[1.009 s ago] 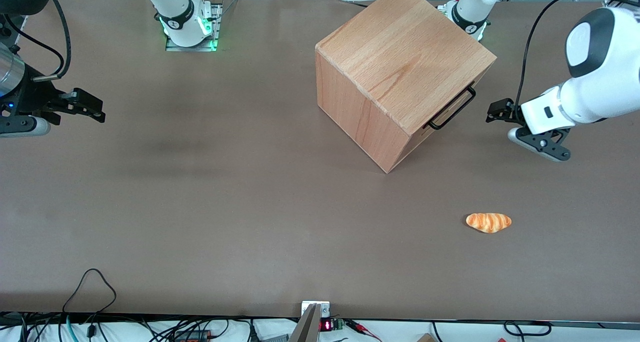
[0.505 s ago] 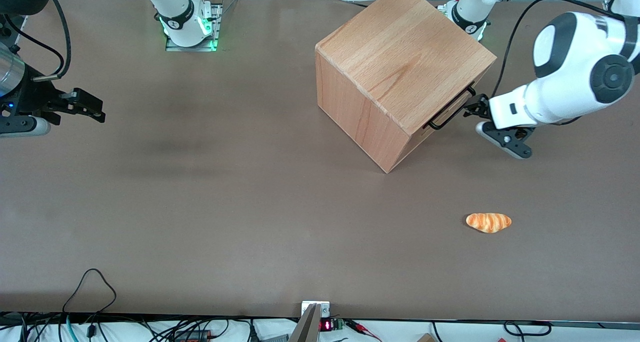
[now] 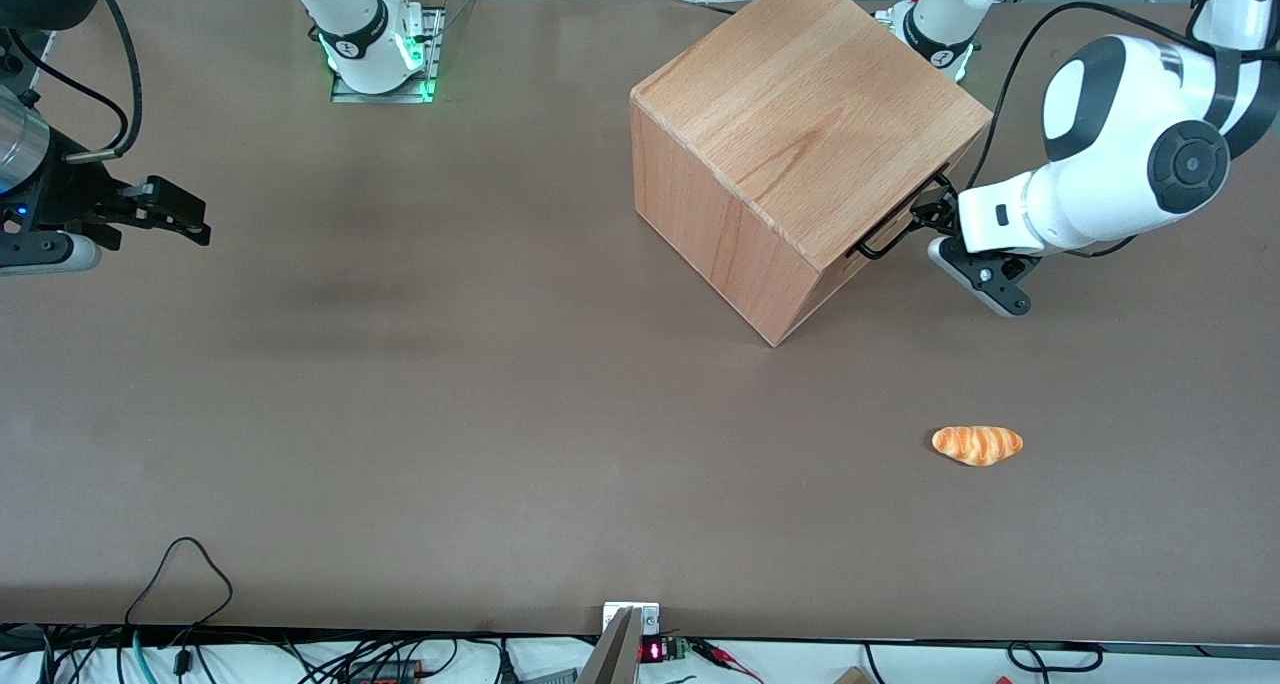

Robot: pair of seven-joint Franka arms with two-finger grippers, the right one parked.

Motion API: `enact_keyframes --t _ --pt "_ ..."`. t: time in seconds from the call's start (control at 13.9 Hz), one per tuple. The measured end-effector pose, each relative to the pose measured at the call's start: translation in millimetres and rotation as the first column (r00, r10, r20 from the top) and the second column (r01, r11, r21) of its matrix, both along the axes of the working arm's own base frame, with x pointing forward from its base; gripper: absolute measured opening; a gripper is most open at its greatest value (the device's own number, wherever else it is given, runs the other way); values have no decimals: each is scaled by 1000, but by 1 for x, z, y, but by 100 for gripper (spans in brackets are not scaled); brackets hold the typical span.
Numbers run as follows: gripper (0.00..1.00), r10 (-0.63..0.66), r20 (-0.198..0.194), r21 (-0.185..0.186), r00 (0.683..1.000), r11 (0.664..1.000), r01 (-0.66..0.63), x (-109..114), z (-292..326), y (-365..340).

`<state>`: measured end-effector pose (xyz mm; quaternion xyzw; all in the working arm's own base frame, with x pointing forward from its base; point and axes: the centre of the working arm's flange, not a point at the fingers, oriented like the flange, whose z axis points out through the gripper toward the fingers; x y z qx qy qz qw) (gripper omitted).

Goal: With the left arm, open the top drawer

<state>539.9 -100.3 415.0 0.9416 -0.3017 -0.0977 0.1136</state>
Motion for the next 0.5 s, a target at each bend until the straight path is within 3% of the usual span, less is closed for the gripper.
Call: enact_keyframes --t 0.5 --pt "100 -57 -1 -25 998 998 57 -4 -8 0"
